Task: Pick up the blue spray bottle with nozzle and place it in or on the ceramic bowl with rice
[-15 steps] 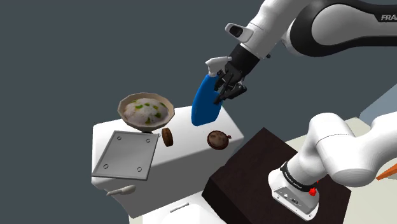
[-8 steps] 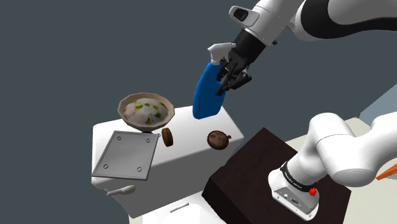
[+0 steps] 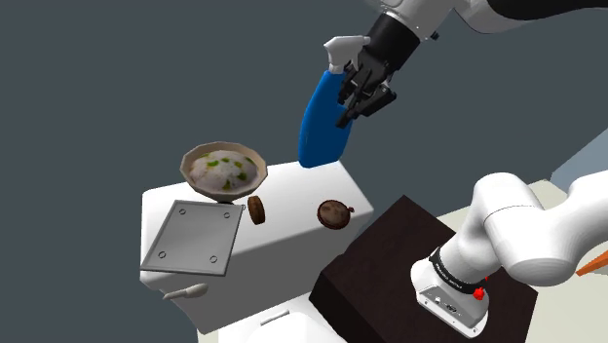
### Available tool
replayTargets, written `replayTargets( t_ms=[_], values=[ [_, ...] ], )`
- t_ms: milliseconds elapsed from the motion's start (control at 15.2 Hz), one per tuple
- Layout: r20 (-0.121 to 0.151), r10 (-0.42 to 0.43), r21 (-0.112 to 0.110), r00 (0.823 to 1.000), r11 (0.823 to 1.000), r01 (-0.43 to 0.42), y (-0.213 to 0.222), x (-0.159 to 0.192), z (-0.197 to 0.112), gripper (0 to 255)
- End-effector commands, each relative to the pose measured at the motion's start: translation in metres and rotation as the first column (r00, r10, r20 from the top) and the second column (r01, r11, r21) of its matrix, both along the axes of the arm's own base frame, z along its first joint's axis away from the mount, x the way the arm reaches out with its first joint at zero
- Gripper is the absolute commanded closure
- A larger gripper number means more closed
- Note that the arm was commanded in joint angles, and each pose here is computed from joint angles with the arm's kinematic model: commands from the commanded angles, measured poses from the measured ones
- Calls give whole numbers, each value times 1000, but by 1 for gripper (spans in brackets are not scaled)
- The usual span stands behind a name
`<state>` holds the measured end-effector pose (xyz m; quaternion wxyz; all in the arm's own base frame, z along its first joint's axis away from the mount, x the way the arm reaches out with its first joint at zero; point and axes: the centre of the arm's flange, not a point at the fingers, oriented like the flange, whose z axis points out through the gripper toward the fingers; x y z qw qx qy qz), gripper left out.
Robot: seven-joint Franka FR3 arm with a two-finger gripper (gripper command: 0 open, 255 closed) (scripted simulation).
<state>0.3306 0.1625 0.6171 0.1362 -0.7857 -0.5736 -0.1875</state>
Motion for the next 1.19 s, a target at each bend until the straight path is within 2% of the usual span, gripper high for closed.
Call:
replayTargets(
  t_ms=[0,264,1122],
  values=[
    [0,0,0,1000,1000,0,0,1,11,255],
    [0,0,0,1000,1000,0,0,1,28,255],
    [0,0,0,1000,1000,0,113,130,21,255]
  ],
)
